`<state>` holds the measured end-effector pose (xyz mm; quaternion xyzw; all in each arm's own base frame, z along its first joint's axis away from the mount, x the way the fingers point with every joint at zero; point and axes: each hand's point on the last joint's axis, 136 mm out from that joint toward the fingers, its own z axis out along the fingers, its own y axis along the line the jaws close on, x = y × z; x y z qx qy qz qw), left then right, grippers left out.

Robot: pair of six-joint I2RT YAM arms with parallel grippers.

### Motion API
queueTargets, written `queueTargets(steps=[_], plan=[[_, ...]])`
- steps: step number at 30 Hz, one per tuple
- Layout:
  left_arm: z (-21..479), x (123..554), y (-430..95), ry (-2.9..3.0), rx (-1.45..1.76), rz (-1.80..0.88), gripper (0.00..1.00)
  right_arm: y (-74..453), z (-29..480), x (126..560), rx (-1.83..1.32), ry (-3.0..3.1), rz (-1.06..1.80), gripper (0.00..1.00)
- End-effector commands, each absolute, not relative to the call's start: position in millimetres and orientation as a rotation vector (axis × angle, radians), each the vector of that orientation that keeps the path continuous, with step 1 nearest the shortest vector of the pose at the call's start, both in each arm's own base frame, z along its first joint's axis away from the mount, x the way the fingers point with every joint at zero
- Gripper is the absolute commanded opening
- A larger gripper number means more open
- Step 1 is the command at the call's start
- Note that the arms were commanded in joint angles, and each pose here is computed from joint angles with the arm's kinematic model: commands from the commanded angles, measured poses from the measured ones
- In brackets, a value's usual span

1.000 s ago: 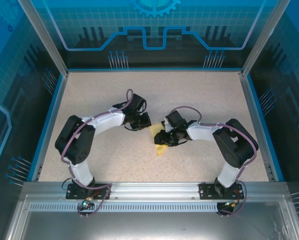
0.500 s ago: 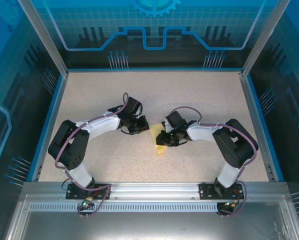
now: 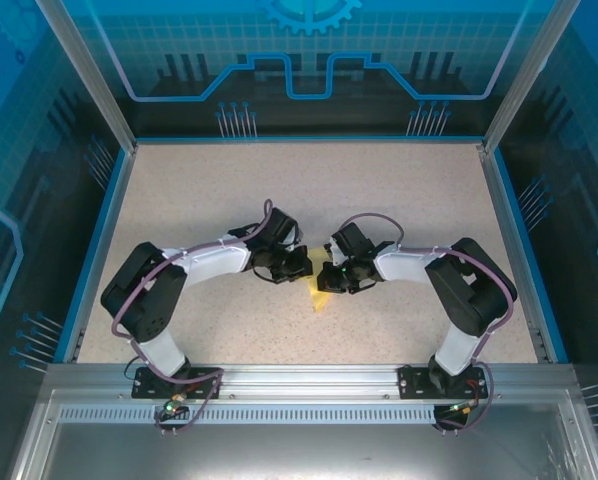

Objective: Fold a paper plane with a square sheet of paper (pick it up from the middle)
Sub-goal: Third fold the triangle at the center of the table.

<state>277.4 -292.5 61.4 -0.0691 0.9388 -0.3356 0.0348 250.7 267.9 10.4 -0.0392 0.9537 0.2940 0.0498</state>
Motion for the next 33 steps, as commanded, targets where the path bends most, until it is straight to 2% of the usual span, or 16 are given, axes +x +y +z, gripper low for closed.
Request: queueTargets(steps=[1, 24, 33], plan=[[46, 268, -299, 2.941, -0.22, -1.039, 0.0, 243, -22, 222, -0.084, 3.058, 0.748, 0.0], [10, 278, -291, 2.996, -0.258, -0.807, 0.0, 243, -20, 222, -0.078, 3.052, 0.759, 0.0], [-3, 266, -287, 3.055, -0.229, -0.722, 0.0, 249, -13, 226, -0.095, 3.013, 0.81, 0.0]])
